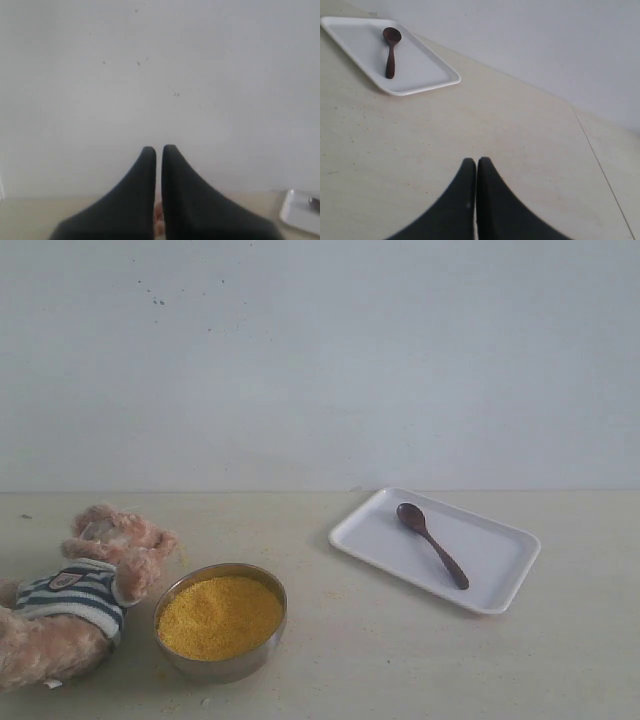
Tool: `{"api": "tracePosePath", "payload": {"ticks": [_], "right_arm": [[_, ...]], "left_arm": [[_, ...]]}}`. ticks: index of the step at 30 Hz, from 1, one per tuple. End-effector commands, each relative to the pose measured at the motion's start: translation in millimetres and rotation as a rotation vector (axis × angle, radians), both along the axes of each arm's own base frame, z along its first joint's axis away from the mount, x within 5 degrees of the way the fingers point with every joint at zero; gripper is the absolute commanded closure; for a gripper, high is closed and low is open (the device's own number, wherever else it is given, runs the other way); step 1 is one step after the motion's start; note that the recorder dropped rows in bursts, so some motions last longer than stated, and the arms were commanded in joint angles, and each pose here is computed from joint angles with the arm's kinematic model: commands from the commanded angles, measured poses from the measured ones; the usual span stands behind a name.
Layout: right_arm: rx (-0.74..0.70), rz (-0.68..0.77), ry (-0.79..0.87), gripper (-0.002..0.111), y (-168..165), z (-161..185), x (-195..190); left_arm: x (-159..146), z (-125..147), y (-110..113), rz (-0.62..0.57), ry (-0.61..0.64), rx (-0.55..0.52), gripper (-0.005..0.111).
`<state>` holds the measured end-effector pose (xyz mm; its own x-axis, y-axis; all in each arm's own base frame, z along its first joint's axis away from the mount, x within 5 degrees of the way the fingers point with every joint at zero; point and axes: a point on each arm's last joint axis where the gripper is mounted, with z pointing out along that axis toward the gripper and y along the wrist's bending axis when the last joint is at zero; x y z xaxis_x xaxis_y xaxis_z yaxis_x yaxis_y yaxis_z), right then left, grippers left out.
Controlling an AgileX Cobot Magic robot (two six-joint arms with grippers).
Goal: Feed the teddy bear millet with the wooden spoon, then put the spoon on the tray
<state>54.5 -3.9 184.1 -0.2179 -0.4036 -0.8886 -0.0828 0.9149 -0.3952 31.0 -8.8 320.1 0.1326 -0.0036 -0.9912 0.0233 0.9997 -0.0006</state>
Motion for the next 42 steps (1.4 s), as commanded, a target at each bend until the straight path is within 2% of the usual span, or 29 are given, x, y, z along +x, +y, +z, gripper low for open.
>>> {"api": "tracePosePath", "payload": {"ticks": [1, 5, 7, 11, 14, 18, 21, 23, 28, 42], "right_arm": [[0.001, 0.005, -0.012, 0.108, 0.4, 1.1, -0.1], [0.001, 0.005, -0.012, 0.108, 0.4, 1.1, -0.1], [0.001, 0.005, -0.012, 0.108, 0.4, 1.1, -0.1], [0.001, 0.005, -0.012, 0.108, 0.4, 1.1, -0.1], [0.003, 0.006, -0.011, 0.108, 0.4, 1.0, -0.1], [0.003, 0.006, -0.011, 0.108, 0.4, 1.0, -0.1], [0.003, 0.006, -0.011, 0.108, 0.4, 1.0, -0.1], [0.003, 0.006, -0.011, 0.108, 0.4, 1.0, -0.1], [0.003, 0.006, -0.011, 0.108, 0.4, 1.0, -0.1], [0.003, 0.006, -0.011, 0.108, 0.4, 1.0, -0.1]], "left_arm": [[28.4, -20.4, 2.0, -0.016, 0.161, 0.052, 0.103], [30.0, -25.0, -1.0, -0.077, 0.113, 0.093, 0.103], [31.0, -45.3, -2.2, -0.116, 0.092, 0.072, 0.103], [29.7, -115.5, -1.8, -0.124, 0.184, 0.082, 0.103], [24.8, -123.7, -5.2, -0.168, 0.226, 0.108, 0.103], [25.4, -118.9, -2.9, -0.14, 0.174, 0.098, 0.103], [24.3, -127.5, -2.0, -0.135, 0.262, 0.155, 0.103], [22.2, -137.6, 2.5, -0.087, 0.384, 0.045, 0.103], [22.6, -137.4, 6.3, -0.036, 0.389, -0.117, 0.103], [22.7, -137.1, 6.3, -0.037, 0.386, -0.109, 0.103]]}}
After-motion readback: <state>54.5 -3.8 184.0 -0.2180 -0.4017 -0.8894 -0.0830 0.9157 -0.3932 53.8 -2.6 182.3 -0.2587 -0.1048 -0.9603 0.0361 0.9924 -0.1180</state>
